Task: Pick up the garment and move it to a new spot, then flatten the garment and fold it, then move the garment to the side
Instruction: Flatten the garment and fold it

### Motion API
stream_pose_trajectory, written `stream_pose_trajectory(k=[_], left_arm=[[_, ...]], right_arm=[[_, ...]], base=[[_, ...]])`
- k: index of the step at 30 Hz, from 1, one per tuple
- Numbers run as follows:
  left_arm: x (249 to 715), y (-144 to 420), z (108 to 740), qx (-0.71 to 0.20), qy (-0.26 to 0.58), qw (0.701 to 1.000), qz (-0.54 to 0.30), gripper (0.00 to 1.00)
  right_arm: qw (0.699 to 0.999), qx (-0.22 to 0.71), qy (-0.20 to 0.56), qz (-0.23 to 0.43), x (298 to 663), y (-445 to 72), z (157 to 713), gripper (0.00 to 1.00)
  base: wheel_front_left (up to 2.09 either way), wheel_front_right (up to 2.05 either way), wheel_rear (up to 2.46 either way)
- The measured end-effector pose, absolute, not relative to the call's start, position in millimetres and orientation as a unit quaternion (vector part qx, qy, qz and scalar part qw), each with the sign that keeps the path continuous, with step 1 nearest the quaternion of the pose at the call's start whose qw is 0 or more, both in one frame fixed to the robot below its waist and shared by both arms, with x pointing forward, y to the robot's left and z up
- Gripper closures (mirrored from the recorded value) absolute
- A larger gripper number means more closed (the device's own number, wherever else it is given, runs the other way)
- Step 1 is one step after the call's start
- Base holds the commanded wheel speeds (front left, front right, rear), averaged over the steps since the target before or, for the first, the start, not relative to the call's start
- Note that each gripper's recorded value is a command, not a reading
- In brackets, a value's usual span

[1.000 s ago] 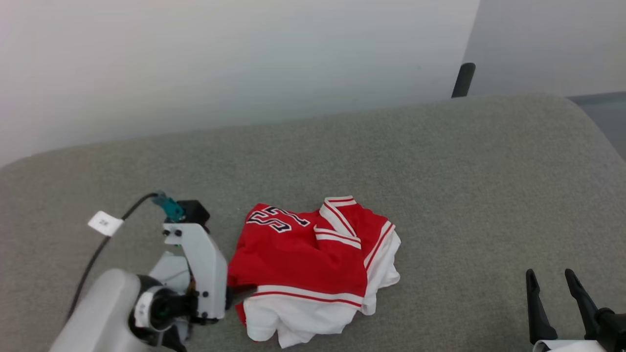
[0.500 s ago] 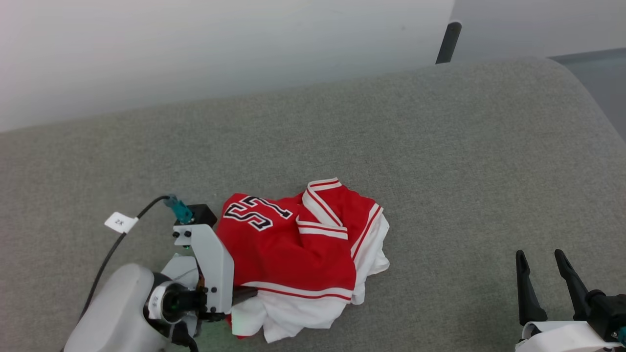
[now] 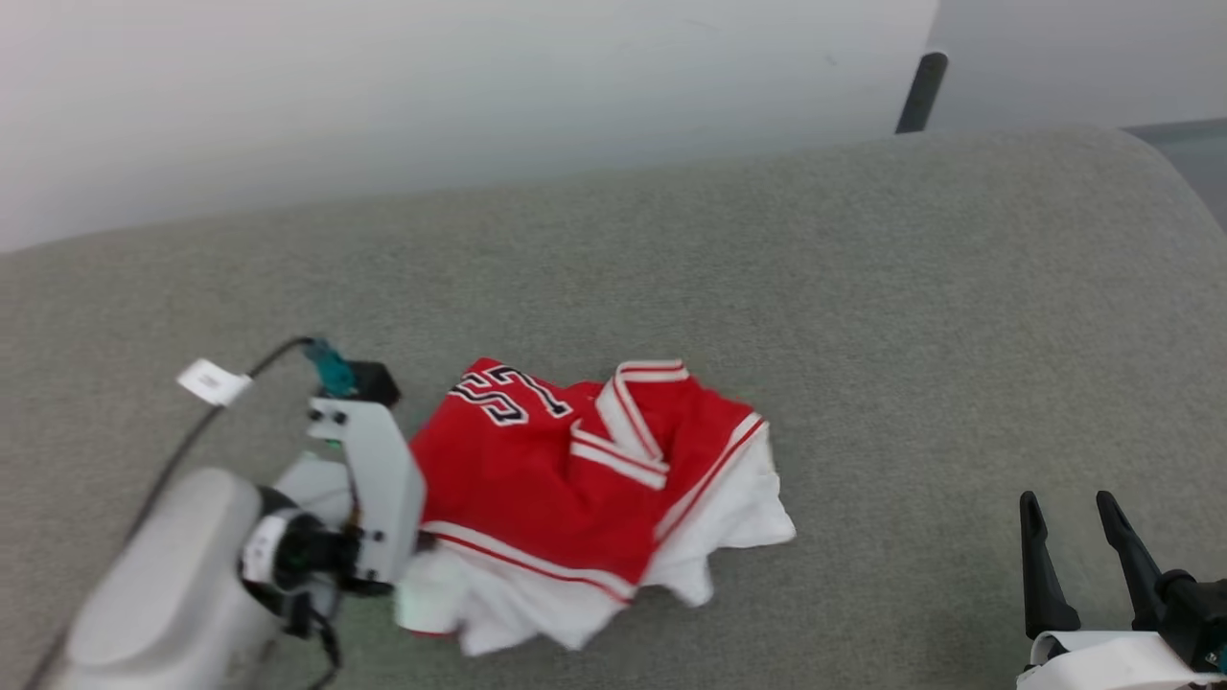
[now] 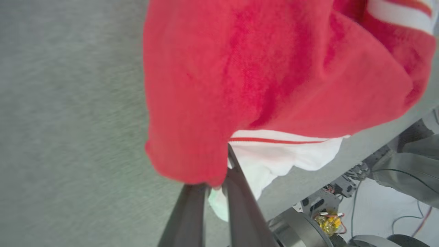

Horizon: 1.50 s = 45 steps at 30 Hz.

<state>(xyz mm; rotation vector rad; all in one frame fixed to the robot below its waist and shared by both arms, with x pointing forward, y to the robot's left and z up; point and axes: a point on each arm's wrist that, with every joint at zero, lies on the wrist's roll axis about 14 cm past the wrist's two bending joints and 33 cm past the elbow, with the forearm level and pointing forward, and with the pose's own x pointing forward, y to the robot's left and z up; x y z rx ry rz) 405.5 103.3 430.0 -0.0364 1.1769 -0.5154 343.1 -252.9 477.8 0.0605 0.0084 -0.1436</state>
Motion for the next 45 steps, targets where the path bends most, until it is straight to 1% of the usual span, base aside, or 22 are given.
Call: stream_pose_trajectory(k=[6, 8, 10, 12, 16, 18, 19, 20, 21, 25, 30, 35, 37, 39, 41, 45], left_arm=[[426, 168, 465, 0.073, 0.505, 0.840, -0.183, 1.00], [431, 192, 474, 0.101, 0.495, 0.849, -0.156, 1.00], [432, 211, 476, 0.114, 0.496, 0.851, -0.131, 1.00], [432, 220, 472, 0.114, 0.499, 0.851, -0.117, 1.00], [436, 212, 456, 0.082, 0.497, 0.855, -0.124, 1.00], [435, 210, 443, 0.072, 0.500, 0.854, -0.125, 0.62], [434, 207, 438, 0.065, 0.503, 0.853, -0.126, 0.57], [433, 205, 434, 0.060, 0.505, 0.852, -0.127, 0.49], [432, 203, 431, 0.058, 0.503, 0.852, -0.130, 0.00], [433, 200, 435, 0.051, 0.482, 0.864, -0.134, 0.00], [438, 197, 463, 0.051, 0.413, 0.898, -0.142, 0.00], [440, 201, 502, 0.042, 0.306, 0.940, -0.143, 0.00], [441, 204, 523, 0.033, 0.239, 0.960, -0.139, 0.00], [437, 208, 540, 0.028, 0.183, 0.973, -0.136, 0.00], [430, 216, 551, 0.016, 0.136, 0.983, -0.126, 0.00], [409, 235, 556, 0.012, 0.083, 0.991, -0.100, 0.00]], right_arm=[[0.998, 0.030, -0.005, -0.055, 348, -244, 483, 0.00], [0.998, 0.029, -0.006, -0.050, 350, -242, 484, 0.00], [0.999, 0.029, -0.007, -0.046, 351, -240, 485, 0.00], [0.999, 0.028, -0.007, -0.043, 352, -238, 485, 0.00], [0.999, 0.026, -0.001, -0.039, 354, -237, 482, 0.00], [0.999, 0.026, 0.001, -0.037, 354, -236, 480, 0.00], [0.999, 0.025, 0.001, -0.037, 354, -236, 480, 0.00], [0.999, 0.025, 0.001, -0.037, 354, -236, 480, 0.00], [0.999, 0.023, 0.002, -0.037, 353, -237, 480, 0.00], [0.999, 0.019, -0.003, -0.029, 351, -234, 484, 0.00], [1.000, 0.018, -0.010, -0.007, 346, -223, 488, 0.00], [0.999, 0.026, -0.010, 0.038, 351, -198, 491, 0.00], [0.998, 0.025, -0.009, 0.061, 355, -185, 493, 0.00], [0.996, 0.029, -0.005, 0.083, 358, -173, 494, 0.00], [0.994, 0.031, -0.003, 0.104, 361, -159, 497, 0.00], [0.988, 0.035, 0.012, 0.147, 367, -131, 497, 0.00]], base=[[0.00, 0.00, 0.00], [0.00, 0.00, 0.00], [0.00, 0.00, 0.00], [0.00, 0.00, 0.00], [0.00, 0.00, 0.00], [0.00, 0.00, 0.00], [0.00, 0.00, 0.00], [0.00, 0.00, 0.00], [0.00, 0.00, 0.00], [0.00, 0.00, 0.00], [0.00, 0.00, 0.00], [0.00, 0.00, 0.00], [0.00, 0.00, 0.00], [0.00, 0.00, 0.00], [0.00, 0.00, 0.00], [0.00, 0.00, 0.00]])
